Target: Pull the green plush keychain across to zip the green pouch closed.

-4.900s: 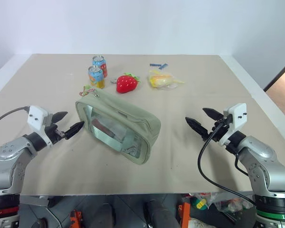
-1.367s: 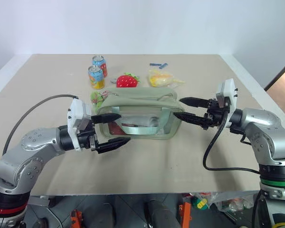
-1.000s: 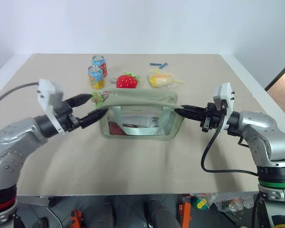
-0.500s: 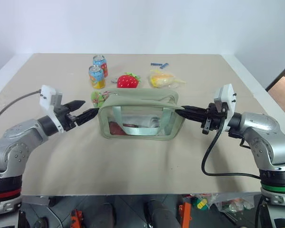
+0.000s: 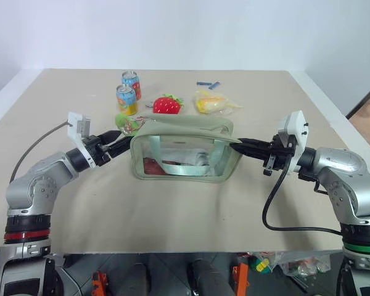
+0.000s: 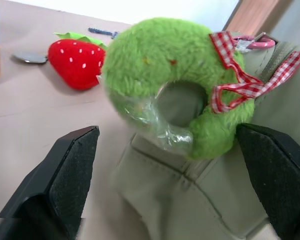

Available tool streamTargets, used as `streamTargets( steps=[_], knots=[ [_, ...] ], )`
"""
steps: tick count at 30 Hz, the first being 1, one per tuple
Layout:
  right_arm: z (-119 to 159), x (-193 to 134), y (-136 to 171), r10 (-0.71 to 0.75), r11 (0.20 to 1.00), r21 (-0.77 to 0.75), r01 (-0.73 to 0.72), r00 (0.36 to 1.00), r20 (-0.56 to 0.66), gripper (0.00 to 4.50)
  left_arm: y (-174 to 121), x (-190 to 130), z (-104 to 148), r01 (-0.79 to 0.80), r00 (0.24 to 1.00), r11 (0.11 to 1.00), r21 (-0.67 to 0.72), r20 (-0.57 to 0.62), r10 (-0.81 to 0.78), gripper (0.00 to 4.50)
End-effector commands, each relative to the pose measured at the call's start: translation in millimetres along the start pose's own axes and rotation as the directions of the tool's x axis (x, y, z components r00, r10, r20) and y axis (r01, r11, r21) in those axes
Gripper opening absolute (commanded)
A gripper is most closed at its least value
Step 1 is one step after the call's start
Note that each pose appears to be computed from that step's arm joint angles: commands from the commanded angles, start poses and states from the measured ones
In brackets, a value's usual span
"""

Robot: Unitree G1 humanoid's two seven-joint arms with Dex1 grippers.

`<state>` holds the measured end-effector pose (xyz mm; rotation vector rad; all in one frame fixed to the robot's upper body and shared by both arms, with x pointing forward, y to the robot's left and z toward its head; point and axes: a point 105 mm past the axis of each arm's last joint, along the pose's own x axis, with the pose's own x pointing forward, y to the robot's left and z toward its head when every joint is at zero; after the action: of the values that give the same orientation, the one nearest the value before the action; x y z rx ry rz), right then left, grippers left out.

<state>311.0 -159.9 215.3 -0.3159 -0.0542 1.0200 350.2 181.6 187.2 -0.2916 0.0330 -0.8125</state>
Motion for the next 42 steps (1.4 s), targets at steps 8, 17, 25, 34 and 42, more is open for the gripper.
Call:
streamTargets(
  steps=[8, 17, 25, 34, 42],
  knots=[
    [9, -7, 0, -0.001, 0.998, -0.062, 0.001, 1.0, -0.005, 0.0, -11, 2, 30, 0.057, 0.993, 0.995, 0.087, 0.101, -0.066, 0.61],
    [7, -8, 0, 0.008, 0.998, -0.069, -0.01, 1.0, -0.018, 0.0, -23, -5, 56, 0.071, 0.989, 0.982, 0.173, 0.116, -0.092, 0.03],
    [5, -5, 1, 0.021, 0.997, -0.074, -0.022, 1.0, -0.018, 0.0, -71, 20, 80, 0.243, 0.964, 0.927, 0.287, 0.035, -0.264, 0.03],
    [4, -5, 0, 0.013, 0.996, -0.084, -0.015, 1.0, -0.018, 0.0, -88, 48, 46, 0.412, 0.908, 0.825, 0.387, -0.247, -0.337, 0.03],
    [4, -5, 0, 0.003, 0.996, -0.088, -0.004, 1.0, -0.014, 0.0, -82, 56, 53, 0.427, 0.896, 0.803, 0.415, -0.316, -0.313, 0.74]
  ],
)
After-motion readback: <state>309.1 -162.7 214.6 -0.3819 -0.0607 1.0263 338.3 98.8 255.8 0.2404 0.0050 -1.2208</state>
